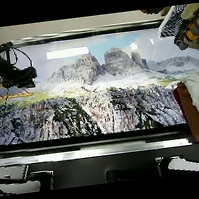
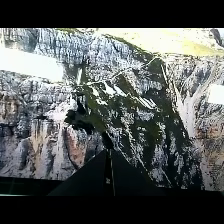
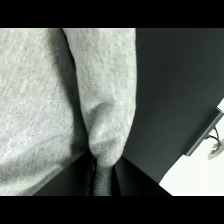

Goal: Fold the clothes and pants, and hang the long-sleeved shirts on hangers.

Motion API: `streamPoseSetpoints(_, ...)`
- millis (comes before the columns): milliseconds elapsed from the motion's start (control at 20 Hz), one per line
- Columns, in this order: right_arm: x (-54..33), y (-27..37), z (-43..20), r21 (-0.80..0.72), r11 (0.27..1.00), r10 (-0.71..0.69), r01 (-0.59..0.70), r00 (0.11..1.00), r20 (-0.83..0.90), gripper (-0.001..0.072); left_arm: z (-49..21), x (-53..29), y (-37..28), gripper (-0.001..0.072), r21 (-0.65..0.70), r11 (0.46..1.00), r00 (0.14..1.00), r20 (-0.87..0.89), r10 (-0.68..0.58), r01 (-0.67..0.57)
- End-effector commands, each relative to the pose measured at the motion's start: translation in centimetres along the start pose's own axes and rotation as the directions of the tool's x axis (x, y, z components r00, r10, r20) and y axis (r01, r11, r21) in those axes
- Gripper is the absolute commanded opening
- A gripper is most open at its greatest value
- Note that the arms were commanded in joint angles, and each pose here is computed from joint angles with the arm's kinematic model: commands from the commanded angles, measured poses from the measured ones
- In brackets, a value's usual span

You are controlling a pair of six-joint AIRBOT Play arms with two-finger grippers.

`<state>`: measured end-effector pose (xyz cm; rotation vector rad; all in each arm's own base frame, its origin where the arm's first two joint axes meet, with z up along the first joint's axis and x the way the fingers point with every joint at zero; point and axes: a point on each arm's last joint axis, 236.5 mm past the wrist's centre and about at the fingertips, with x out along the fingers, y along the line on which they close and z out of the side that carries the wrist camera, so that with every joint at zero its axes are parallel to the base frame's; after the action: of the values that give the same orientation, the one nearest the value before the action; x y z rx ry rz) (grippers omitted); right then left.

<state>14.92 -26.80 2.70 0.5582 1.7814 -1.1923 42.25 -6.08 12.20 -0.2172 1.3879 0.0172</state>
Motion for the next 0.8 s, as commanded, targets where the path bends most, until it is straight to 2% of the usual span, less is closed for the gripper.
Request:
streamPoseSetpoints(0, 0.2, -1.1, -0.2, -0.015, 0.999, -0.052, 0.052, 0.999, -0.008, 0.0085, 0.0, 0.0, 0.0, 0.0016, -0.002, 1.0, 1.0, 0.0, 0.0, 0.0)
streamPoseSetpoints(100, 0.1, -2.0, -0.2, -0.005, 0.996, -0.089, 0.089, 0.996, -0.008, 0.0276, 0.0, 0.0, 0.0, 0.0016, -0.002, 1.0, 1.0, 0.0, 0.0, 0.0)
streamPoseSetpoints(150, 0.1, -2.6, -0.3, 0.002, 0.994, -0.113, 0.113, 0.994, -0.011, 0.0321, 0.0, 0.0, 0.0, 0.0016, -0.002, 1.0, 1.0, 0.0, 0.0, 0.0)
streamPoseSetpoints(250, -0.2, -3.5, -0.3, 0.03, 0.989, -0.146, 0.146, 0.989, -0.003, 0.048, 0.0, 0.0, 0.0, 0.0016, -0.002, 1.0, 1.0, 0.0, 0.0, 0.0)
streamPoseSetpoints(300, -0.6, -3.7, 0.0, 0.043, 0.99, -0.136, 0.135, 0.99, 0.027, 0.0515, 0.0, 0.0, 0.0, 0.0017, -0.002, 1.0, 1.0, 0.0, 0.0, 0.0)
streamPoseSetpoints(450, -2.5, -2.6, 2.1, 0.085, 0.996, -0.021, 0.005, 0.983, 0.184, 0.0509, 0.3, 0.1, -0.1, 0.0018, -0.001, 1.0, 1.0, 0.011, -0.003, 0.003)
streamPoseSetpoints(550, -5.7, 1.6, 3.7, 0.044, 0.972, 0.207, -0.232, 0.927, 0.313, 0.0507, 1.0, 0.0, -0.3, 0.0018, 0.0, 1.0, 0.999, 0.04, -0.011, 0.011)
streamPoseSetpoints(650, -11.5, 7.8, 4.8, -0.089, 0.867, 0.476, -0.49, 0.762, 0.44, 0.0489, 1.4, 0.0, -0.4, 0.0017, 0.039, 0.999, 0.998, 0.06, -0.017, 0.015)
streamPoseSetpoints(700, -14.8, 11.4, 4.3, -0.202, 0.791, 0.597, -0.578, 0.655, 0.462, 0.0371, 1.4, 0.0, -0.4, 0.0016, 0.065, 0.998, 0.998, 0.058, -0.016, 0.012)
streamPoseSetpoints(750, -17.8, 14.7, 3.0, -0.318, 0.713, 0.694, -0.625, 0.562, 0.45, 0.0298, 1.4, -0.1, -0.4, 0.0017, 0.085, 0.996, 0.998, 0.059, -0.016, 0.011)
